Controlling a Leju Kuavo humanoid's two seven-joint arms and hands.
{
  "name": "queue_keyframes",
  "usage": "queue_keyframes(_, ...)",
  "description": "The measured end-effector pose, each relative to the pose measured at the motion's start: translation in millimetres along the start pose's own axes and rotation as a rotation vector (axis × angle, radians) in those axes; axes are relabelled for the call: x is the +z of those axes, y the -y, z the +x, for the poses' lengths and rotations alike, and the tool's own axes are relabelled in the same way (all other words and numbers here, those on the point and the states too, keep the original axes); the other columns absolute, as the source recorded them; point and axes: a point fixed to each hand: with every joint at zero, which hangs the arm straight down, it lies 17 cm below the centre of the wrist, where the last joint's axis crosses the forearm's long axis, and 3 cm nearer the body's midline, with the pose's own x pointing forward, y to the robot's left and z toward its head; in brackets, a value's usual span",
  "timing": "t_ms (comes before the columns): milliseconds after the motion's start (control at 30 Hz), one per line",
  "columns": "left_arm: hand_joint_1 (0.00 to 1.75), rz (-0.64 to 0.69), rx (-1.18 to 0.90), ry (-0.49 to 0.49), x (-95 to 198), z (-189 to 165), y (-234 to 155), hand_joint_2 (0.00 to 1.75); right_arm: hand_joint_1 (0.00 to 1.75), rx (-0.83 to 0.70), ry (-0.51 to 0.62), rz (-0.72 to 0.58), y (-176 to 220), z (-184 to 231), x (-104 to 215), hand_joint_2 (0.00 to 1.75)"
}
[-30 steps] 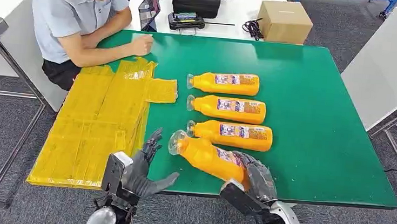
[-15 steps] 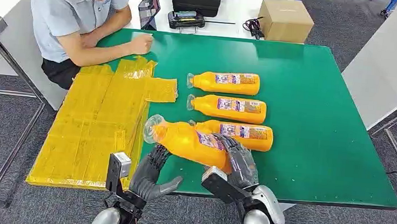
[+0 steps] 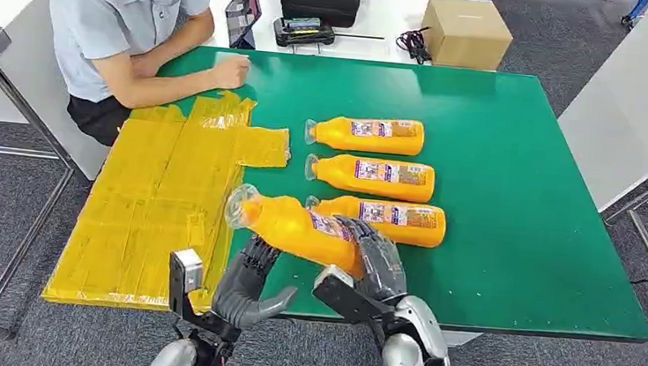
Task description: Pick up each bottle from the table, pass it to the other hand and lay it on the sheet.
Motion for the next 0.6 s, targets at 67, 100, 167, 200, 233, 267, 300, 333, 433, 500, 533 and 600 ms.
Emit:
queue_keyframes(67, 0.00, 0.028, -0.003, 0.009, -1, 2, -5, 1.75, 1.75, 0.005, -0.004, 0.014, -8, 1, -2, 1.75)
queue_keyframes(100, 0.00, 0.046, -0.009, 0.012, -2, 3, -9, 1.75, 1.75, 0.006, -0.003, 0.025, -13, 2, -4, 1.75)
queue_keyframes(167, 0.00, 0.074, -0.022, 0.017, -3, 4, -14, 1.75, 1.75, 0.004, -0.002, 0.043, -24, 6, -6, 1.75)
queue_keyframes(200, 0.00, 0.086, -0.031, 0.022, -4, 5, -17, 1.75, 1.75, 0.002, 0.001, 0.051, -29, 9, -7, 1.75)
queue_keyframes(233, 0.00, 0.099, -0.038, 0.027, -6, 7, -19, 1.75, 1.75, 0.000, 0.004, 0.055, -32, 12, -8, 1.75)
queue_keyframes(267, 0.00, 0.112, -0.043, 0.032, -7, 8, -22, 1.75, 1.75, -0.003, 0.009, 0.063, -36, 15, -9, 1.75)
queue_keyframes(300, 0.00, 0.121, -0.045, 0.036, -8, 10, -24, 1.75, 1.75, -0.004, 0.015, 0.070, -40, 18, -10, 1.75)
queue_keyframes(333, 0.00, 0.132, -0.049, 0.042, -9, 11, -26, 1.75, 1.75, -0.008, 0.020, 0.077, -44, 21, -10, 1.75)
queue_keyframes(433, 0.00, 0.155, -0.056, 0.053, -10, 14, -31, 1.75, 1.75, -0.010, 0.035, 0.093, -52, 29, -11, 1.75)
queue_keyframes(500, 0.00, 0.160, -0.058, 0.056, -12, 15, -32, 1.75, 1.75, -0.008, 0.041, 0.100, -56, 32, -11, 1.75)
queue_keyframes(533, 0.00, 0.160, -0.059, 0.057, -12, 15, -32, 1.75, 1.75, -0.007, 0.043, 0.104, -58, 33, -11, 1.75)
queue_keyframes(600, 0.00, 0.163, -0.050, 0.060, -13, 16, -32, 1.75, 1.75, -0.011, 0.045, 0.107, -60, 34, -11, 1.75)
